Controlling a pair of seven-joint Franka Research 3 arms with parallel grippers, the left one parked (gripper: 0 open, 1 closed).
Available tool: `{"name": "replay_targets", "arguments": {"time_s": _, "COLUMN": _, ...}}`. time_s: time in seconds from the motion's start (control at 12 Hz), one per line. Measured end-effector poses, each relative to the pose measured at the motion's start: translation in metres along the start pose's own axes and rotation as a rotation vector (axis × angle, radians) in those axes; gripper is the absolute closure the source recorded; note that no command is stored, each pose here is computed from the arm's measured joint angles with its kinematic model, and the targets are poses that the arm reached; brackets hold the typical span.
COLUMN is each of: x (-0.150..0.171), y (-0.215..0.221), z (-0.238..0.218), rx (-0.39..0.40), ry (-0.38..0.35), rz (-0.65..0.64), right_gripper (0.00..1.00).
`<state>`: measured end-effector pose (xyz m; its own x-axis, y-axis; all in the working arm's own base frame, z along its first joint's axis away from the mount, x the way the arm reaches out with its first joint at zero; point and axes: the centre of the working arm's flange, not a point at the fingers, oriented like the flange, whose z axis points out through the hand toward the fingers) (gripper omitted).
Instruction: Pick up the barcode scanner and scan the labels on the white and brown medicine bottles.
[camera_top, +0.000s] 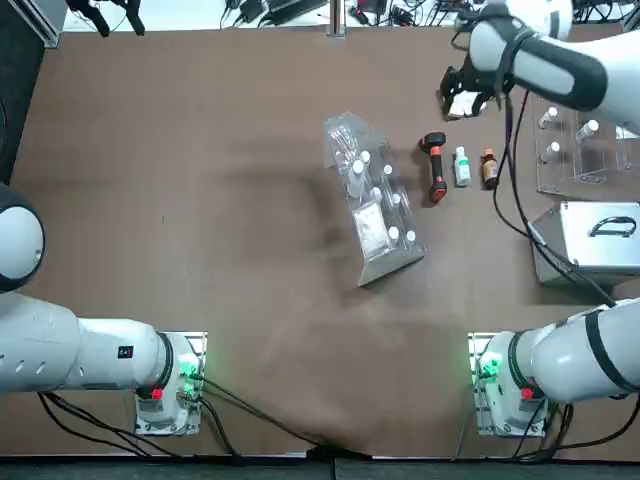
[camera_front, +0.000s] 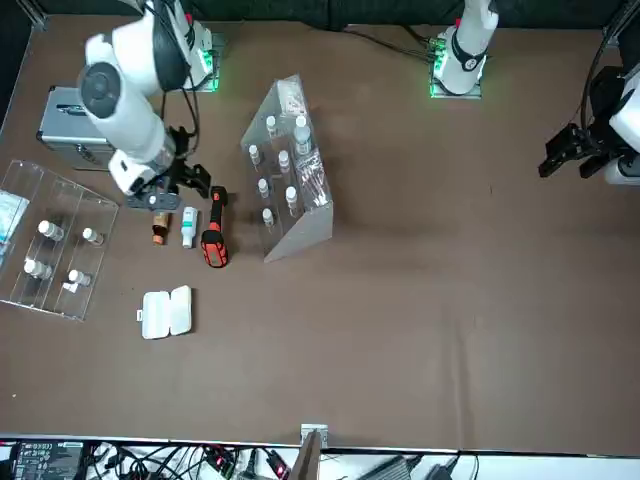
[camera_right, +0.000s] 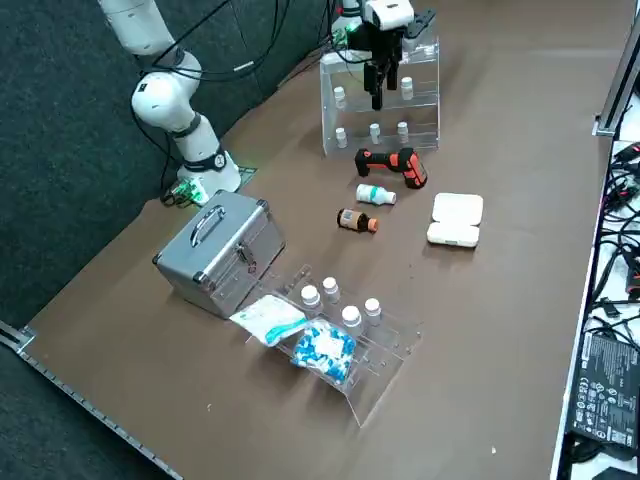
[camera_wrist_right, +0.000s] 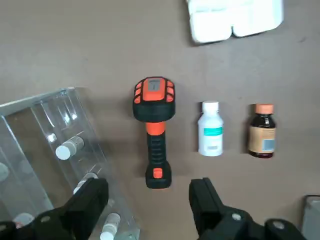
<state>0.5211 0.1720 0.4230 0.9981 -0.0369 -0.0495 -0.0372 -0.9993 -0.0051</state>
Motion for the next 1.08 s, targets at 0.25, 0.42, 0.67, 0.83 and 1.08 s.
{"name": "replay_targets", "arguments": {"time_s": 0.25, "x": -0.005, "y": -0.011, "z": 0.034, "rx": -0.006, "ry": -0.009, "rz": -0.001, "right_gripper": 0.00}}
{"name": "replay_targets", "arguments": {"time_s": 0.42, "x": -0.006, "y": -0.009, "z": 0.052, "rx": -0.009, "ry": -0.013, "rz": 0.002, "right_gripper": 0.00}}
{"name": "replay_targets", "arguments": {"time_s": 0.67, "x": -0.008, "y": -0.004, "z": 0.078, "rx": -0.010, "ry": -0.011, "rz": 0.009, "right_gripper": 0.00}}
{"name": "replay_targets", "arguments": {"time_s": 0.83, "x": -0.007, "y": -0.002, "z": 0.108, "rx": -0.013, "ry": -0.010, "rz": 0.013, "right_gripper": 0.00}}
{"name": "replay_targets", "arguments": {"time_s": 1.08, "x": -0.003, "y": -0.003, "z": 0.134, "rx": -0.016, "ry": -0.010, "rz": 0.015, "right_gripper": 0.00}}
